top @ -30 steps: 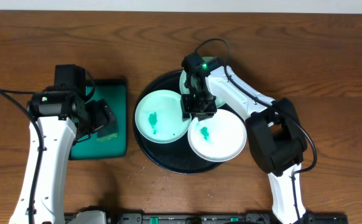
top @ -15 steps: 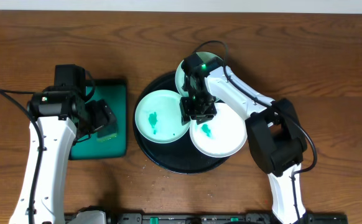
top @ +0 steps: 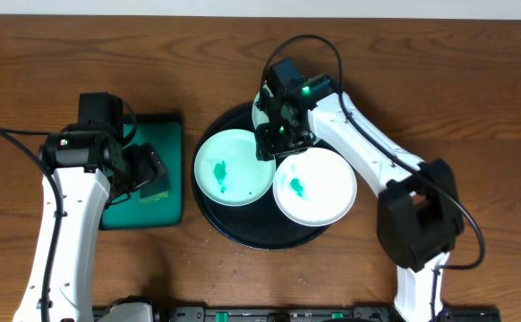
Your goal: Clean dirty plates on tray and stack at the side
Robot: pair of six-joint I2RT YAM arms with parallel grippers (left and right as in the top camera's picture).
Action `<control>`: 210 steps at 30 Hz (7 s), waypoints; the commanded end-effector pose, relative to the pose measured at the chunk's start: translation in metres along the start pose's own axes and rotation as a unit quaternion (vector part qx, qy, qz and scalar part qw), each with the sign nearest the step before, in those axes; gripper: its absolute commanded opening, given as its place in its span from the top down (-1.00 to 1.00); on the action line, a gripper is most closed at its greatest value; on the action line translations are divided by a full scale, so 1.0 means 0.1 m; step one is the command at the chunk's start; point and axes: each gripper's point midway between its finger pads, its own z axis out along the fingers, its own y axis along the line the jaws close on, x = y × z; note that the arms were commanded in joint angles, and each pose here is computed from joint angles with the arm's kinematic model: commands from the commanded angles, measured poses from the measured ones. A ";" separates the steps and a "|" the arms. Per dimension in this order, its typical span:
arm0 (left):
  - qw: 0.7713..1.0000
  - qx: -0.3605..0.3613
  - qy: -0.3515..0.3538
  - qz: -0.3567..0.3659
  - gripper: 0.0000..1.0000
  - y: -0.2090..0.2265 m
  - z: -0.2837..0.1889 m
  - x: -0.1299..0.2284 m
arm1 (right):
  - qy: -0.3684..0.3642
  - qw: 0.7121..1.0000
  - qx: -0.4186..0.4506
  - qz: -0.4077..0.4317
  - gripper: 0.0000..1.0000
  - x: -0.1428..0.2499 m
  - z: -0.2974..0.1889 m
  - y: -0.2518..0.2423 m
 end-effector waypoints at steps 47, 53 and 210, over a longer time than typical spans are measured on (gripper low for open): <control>1.000 -0.013 -0.024 -0.001 -0.35 0.04 0.03 -0.11 | 0.054 0.998 0.031 0.025 0.95 0.05 0.73 -0.25; 1.000 -0.024 -0.007 -0.001 -0.22 0.01 0.33 -0.18 | 0.055 0.998 0.032 0.025 0.94 0.06 0.73 -0.25; 0.924 0.211 0.263 0.182 0.86 -1.88 1.58 1.19 | 0.074 0.996 0.036 0.026 0.95 0.15 0.72 -0.27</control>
